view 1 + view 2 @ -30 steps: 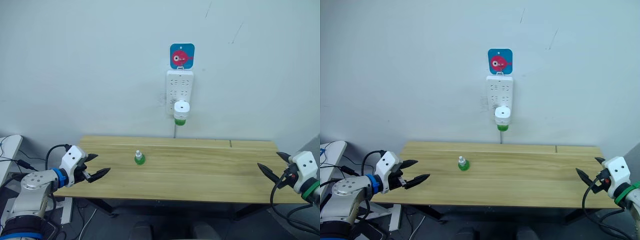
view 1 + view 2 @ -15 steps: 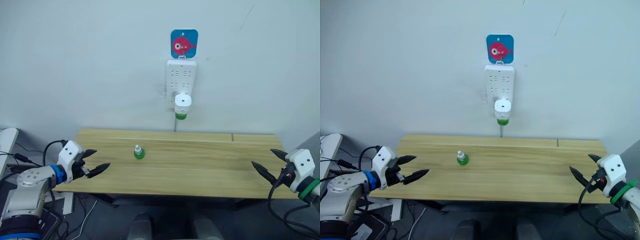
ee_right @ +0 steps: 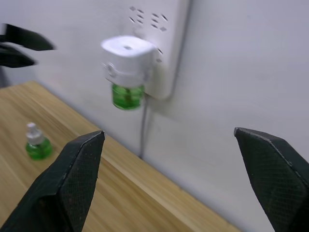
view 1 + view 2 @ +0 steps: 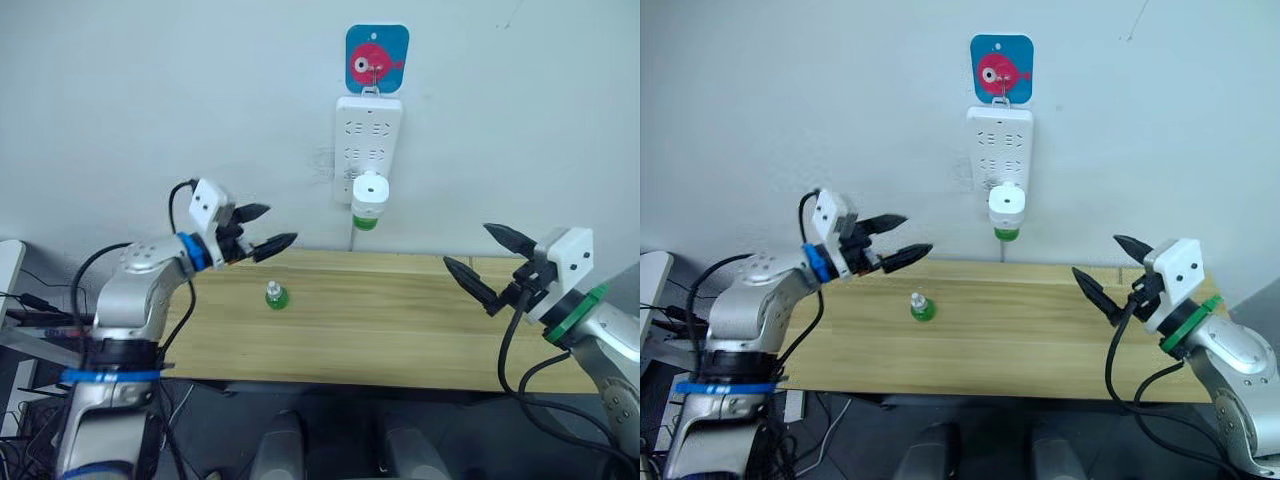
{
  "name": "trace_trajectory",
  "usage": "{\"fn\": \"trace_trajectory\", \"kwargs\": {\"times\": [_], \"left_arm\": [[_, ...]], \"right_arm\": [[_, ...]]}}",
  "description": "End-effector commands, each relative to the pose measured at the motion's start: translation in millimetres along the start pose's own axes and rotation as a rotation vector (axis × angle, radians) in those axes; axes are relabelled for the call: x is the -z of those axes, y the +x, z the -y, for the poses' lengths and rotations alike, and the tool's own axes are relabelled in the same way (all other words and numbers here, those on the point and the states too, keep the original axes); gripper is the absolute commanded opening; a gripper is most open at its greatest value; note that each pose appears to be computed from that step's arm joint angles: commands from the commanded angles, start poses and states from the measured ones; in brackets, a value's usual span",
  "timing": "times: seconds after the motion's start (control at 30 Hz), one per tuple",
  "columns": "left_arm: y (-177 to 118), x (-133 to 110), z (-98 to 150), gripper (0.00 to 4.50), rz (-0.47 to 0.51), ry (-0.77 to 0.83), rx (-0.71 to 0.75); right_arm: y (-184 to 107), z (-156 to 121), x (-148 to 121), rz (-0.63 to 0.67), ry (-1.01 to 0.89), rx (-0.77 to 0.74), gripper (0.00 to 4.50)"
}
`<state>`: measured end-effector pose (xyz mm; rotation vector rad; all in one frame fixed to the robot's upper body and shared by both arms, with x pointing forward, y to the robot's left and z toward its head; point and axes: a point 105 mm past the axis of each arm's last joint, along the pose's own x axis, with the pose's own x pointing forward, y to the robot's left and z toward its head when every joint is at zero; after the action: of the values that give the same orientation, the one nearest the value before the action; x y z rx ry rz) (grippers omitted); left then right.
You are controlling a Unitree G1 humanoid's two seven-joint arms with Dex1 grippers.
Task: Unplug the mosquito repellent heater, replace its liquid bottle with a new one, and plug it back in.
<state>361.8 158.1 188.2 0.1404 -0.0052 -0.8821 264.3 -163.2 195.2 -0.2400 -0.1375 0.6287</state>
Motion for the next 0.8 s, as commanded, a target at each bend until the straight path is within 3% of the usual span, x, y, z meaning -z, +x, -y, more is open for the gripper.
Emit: {"fn": "trace_trajectory", "kwargs": {"times": [0.03, 0.4, 0.8], "left_arm": [[16.4, -13.3, -3.5, 3.93, 0.043, 0.007, 0.010], [55.9, -26.3, -26.7, 3.93, 0.106, 0.062, -0.021], [79.2, -38.4, -14.4, 3.93, 0.155, 0.076, 0.083]], "right_arm": [[5.6, -10.7, -18.2, 0.058, -0.019, -0.018, 4.50], [14.7, -30.9, -34.2, 0.095, 0.006, -0.020, 4.50], [9.1, -38.3, -34.8, 0.090, 0.027, 0.018, 4.50]]}}
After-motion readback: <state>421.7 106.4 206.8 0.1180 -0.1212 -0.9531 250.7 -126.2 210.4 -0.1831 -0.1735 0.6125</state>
